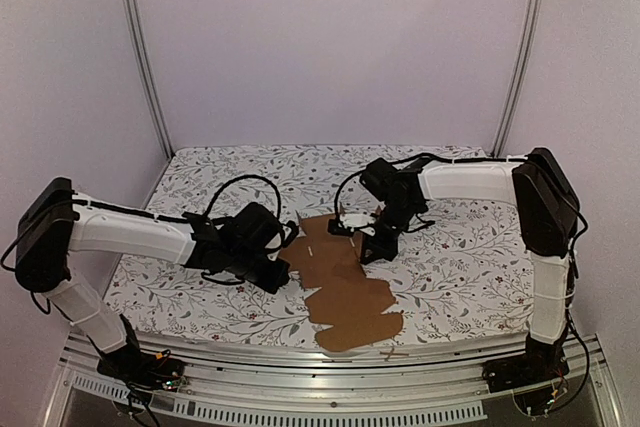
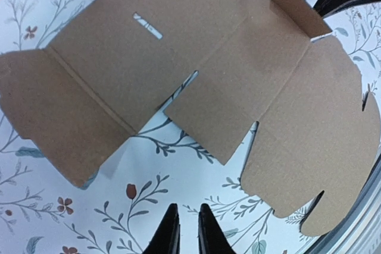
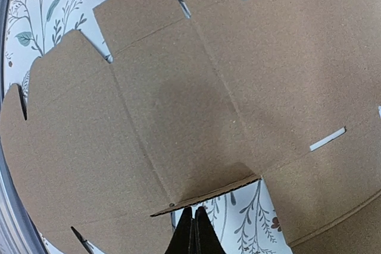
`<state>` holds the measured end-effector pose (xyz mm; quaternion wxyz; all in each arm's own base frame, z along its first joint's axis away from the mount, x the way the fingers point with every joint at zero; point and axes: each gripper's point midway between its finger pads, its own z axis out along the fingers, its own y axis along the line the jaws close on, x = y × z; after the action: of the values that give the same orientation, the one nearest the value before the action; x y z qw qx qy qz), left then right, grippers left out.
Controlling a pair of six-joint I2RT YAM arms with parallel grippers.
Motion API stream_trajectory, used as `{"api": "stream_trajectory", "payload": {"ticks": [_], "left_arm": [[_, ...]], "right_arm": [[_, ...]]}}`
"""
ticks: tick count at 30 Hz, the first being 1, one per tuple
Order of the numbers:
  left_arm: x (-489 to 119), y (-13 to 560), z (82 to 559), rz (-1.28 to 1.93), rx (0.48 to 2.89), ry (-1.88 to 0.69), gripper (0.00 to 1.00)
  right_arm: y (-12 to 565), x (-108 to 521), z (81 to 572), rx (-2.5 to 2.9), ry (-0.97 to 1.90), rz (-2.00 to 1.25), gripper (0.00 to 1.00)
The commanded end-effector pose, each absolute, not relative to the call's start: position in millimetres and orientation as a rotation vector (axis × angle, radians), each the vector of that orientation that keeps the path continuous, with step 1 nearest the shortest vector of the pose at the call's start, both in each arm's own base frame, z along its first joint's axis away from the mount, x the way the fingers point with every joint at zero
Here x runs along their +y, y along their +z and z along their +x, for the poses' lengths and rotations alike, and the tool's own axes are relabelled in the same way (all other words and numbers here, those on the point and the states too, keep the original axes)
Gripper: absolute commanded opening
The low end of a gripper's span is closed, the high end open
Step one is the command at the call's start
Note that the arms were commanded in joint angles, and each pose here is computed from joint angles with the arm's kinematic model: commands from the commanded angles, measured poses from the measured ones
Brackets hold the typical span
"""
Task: Fold the paper box
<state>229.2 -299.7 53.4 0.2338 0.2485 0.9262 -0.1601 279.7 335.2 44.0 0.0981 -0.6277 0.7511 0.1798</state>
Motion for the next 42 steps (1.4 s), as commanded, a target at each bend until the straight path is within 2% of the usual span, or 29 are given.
{"api": "stream_trajectory", "payload": {"ticks": [1,9,16,30,42], "left_arm": [[-291.2,26.0,221.7,0.775,2.625,-0.311,0.1],[-304.2,-0.5,231.8,0.849,2.661,-0.242,0.06],[-314.2,7.1,246.2,0.822,2.608,-0.238,0.06],[-355.8,40.8,260.0,0.761,2.462,-0.493,0.1],[-373.7,8.3,264.8,0.77,2.509,-0.534,0.1]], "right_arm": [[31.0,341.1,284.9,2.256,0.503,-1.869,0.0],[28.4,350.7,279.7,2.251,0.492,-1.898,0.0],[13.7,359.4,277.3,2.292,0.522,-1.906,0.0],[-12.7,346.3,261.2,2.43,0.563,-1.893,0.0],[-17.5,336.2,260.8,2.581,0.711,-1.748,0.0]]}}
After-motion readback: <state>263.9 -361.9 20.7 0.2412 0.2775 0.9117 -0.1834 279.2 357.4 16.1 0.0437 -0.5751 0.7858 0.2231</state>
